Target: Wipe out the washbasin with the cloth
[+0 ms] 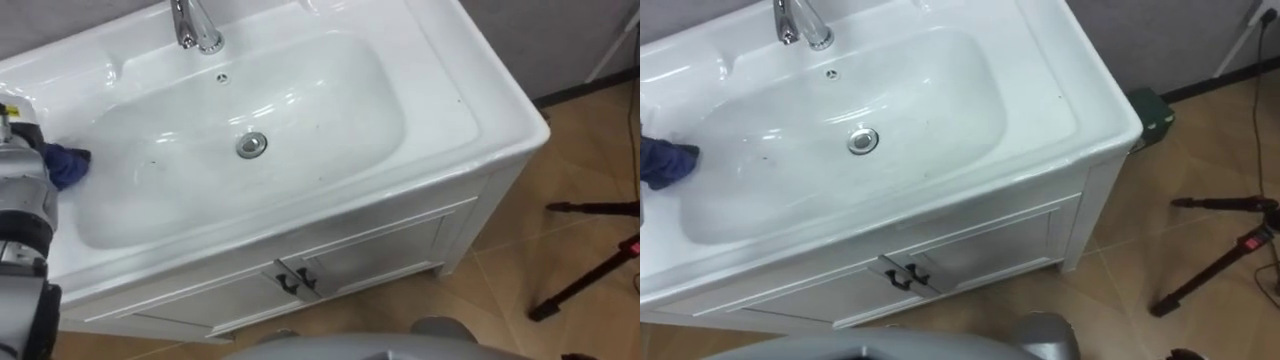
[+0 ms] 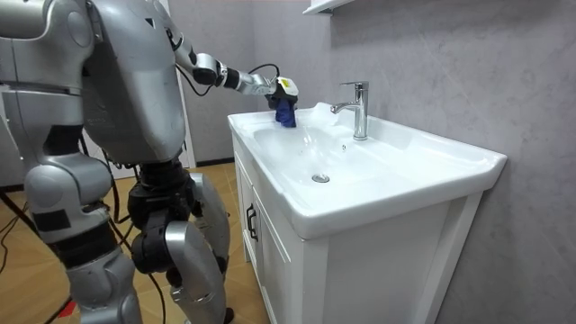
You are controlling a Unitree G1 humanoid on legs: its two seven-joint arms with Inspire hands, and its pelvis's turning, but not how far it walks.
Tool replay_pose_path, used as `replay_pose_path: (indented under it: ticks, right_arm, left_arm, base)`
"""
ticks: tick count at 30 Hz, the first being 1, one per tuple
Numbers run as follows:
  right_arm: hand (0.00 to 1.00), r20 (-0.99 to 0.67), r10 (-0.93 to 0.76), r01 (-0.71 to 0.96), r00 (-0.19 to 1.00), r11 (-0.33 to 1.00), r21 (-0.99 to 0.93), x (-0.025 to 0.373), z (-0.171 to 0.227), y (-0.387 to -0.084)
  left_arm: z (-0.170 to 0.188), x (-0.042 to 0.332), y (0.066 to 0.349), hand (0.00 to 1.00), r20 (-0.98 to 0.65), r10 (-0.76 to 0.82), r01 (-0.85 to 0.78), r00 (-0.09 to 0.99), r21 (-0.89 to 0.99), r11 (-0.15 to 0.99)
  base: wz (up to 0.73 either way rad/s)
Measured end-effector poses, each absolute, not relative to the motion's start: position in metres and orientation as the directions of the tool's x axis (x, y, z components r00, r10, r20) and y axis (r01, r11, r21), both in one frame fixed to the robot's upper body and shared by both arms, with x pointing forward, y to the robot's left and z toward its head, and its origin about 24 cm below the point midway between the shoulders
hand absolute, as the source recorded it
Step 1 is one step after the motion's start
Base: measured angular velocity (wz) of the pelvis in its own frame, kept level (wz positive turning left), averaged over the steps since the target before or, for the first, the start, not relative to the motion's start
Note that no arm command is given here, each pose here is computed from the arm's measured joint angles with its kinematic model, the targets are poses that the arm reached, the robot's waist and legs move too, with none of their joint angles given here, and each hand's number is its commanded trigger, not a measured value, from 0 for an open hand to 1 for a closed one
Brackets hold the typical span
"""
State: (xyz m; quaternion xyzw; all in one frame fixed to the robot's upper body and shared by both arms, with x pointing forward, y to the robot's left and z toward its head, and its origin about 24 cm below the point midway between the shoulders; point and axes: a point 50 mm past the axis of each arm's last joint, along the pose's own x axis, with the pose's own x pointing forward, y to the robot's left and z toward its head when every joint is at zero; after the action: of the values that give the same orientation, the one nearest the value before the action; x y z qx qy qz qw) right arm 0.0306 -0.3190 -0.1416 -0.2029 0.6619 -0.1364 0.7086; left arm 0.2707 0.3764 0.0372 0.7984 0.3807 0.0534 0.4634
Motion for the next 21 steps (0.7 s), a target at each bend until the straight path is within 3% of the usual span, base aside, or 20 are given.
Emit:
replay_pose_path:
  ticks: [8,21]
  right_arm:
    - [0.00,-0.869,-0.466,-0.071,0.166,0.874,-0.482,0.044,-0.138,-0.322]
    - [0.00,-0.867,-0.474,-0.079,0.156,0.869,-0.489,0.034,-0.133,-0.333]
  left_arm:
    - [0.070,0.283,0.377,1.00,-0.155,0.626,0.433,0.764,0.843,-0.319]
    - [0.112,0.283,0.392,1.00,0.040,0.641,0.106,0.767,0.976,-0.189]
  base:
    - [0.06]
    - [0.06]
